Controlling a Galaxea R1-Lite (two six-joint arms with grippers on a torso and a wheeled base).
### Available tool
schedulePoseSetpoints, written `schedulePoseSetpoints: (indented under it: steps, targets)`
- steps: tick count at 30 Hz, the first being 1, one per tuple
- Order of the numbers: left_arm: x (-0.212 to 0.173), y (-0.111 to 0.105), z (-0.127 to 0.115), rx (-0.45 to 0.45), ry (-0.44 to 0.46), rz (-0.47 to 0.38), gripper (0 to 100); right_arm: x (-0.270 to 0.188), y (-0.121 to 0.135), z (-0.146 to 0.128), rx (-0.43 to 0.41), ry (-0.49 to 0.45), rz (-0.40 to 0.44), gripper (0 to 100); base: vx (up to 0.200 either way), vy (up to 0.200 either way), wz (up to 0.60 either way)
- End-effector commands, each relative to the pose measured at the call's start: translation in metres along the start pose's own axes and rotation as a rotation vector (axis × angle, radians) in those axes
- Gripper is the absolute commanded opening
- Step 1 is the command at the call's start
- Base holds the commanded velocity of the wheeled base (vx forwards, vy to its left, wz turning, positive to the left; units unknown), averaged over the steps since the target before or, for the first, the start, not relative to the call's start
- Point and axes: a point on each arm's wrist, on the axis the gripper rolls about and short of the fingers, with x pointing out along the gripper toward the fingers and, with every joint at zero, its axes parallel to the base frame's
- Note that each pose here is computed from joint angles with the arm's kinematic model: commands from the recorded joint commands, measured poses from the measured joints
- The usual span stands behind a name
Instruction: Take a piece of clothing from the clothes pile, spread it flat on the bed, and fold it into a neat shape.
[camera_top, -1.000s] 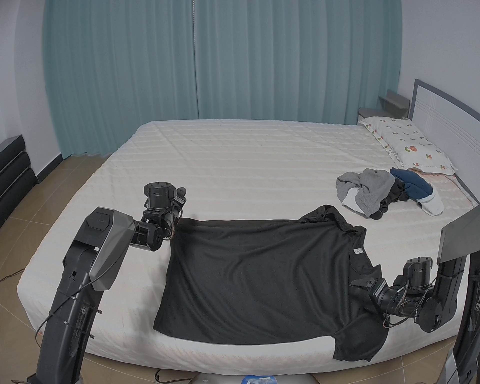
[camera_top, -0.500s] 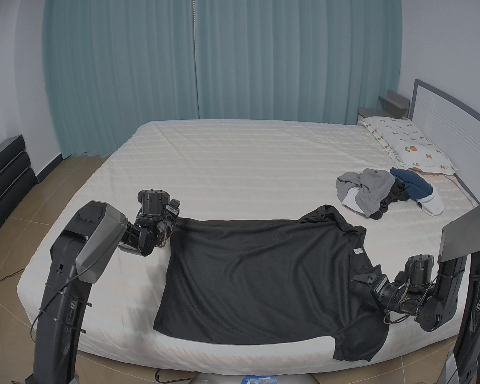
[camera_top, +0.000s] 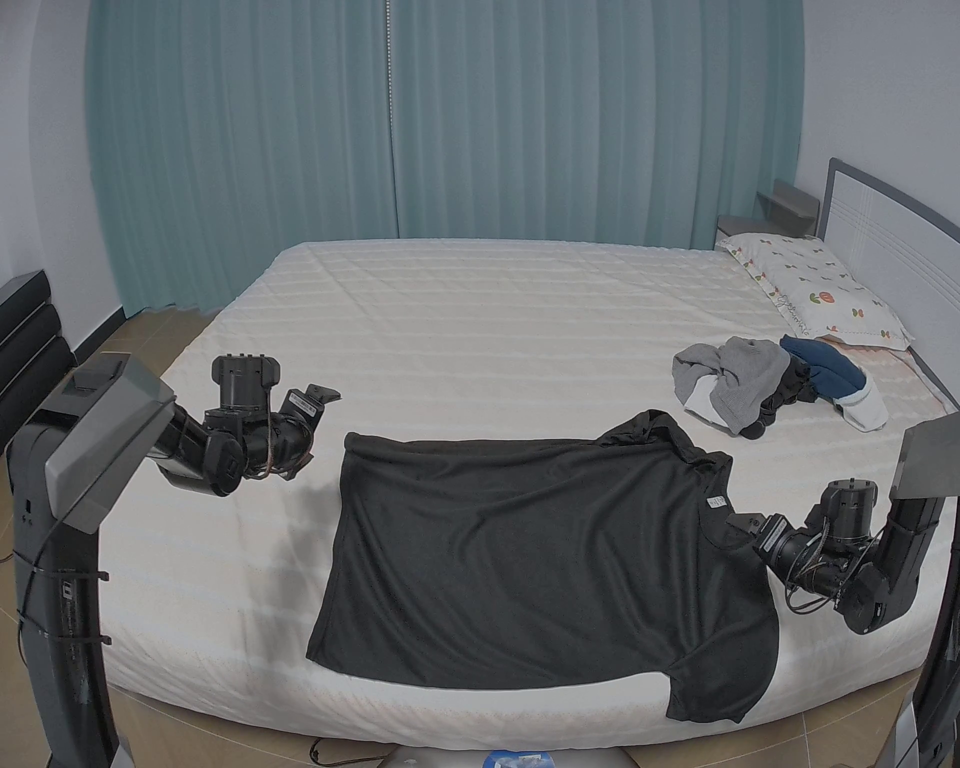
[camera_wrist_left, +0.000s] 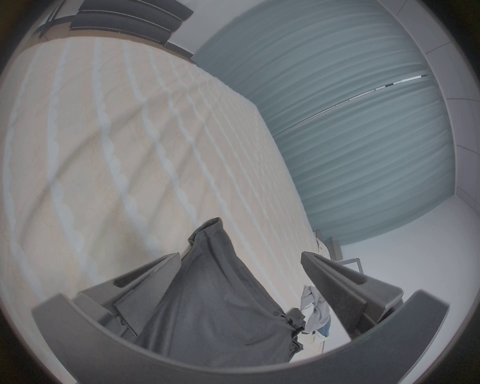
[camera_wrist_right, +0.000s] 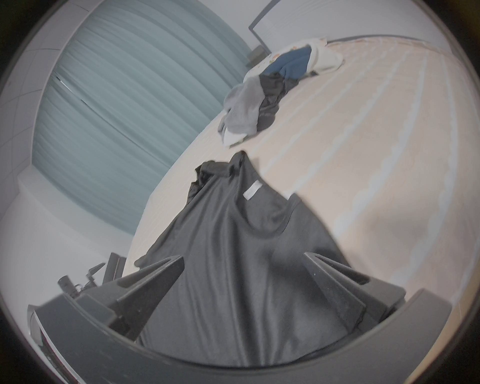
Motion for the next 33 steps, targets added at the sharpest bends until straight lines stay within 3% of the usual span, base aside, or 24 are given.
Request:
schedulePoseSetpoints:
  steps: [1, 7, 13, 17, 21, 26, 33]
  targets:
    - [-0.033, -0.024, 0.008, 0.01, -0.018, -0.047, 100, 0.0, -0.009, 0.016, 0.018, -0.05, -0.024, 100, 0.0, 0.0, 0.0]
    - [-0.051, -0.03, -0.004, 0.018, 0.013, -0.049, 100, -0.009, -0.018, 0.008, 0.078, -0.019, -0.045, 100, 0.0, 0.0, 0.0]
    - [-0.054, -0.024, -0.024, 0.031, 0.059, -0.015, 100, -0.019, -0.02, 0.001, 0.113, -0.012, 0.019, 100, 0.0, 0.0, 0.0]
    - [-0.075, 0.005, -0.048, 0.031, 0.135, 0.088, 100, -0.027, -0.023, -0.001, 0.12, 0.011, 0.05, 100, -0.2, 0.0, 0.0]
    - [-0.089, 0.026, -0.072, 0.046, 0.171, 0.125, 100, -0.03, -0.025, -0.001, 0.128, 0.031, 0.063, 100, -0.2, 0.0, 0.0]
    - [-0.106, 0.046, -0.096, 0.068, 0.187, 0.078, 100, -0.031, -0.026, -0.003, 0.131, 0.039, 0.059, 100, -0.16, 0.0, 0.0]
    - [-0.105, 0.045, -0.097, 0.047, 0.167, 0.03, 100, -0.032, -0.025, -0.003, 0.15, 0.041, 0.059, 100, 0.0, 0.0, 0.0]
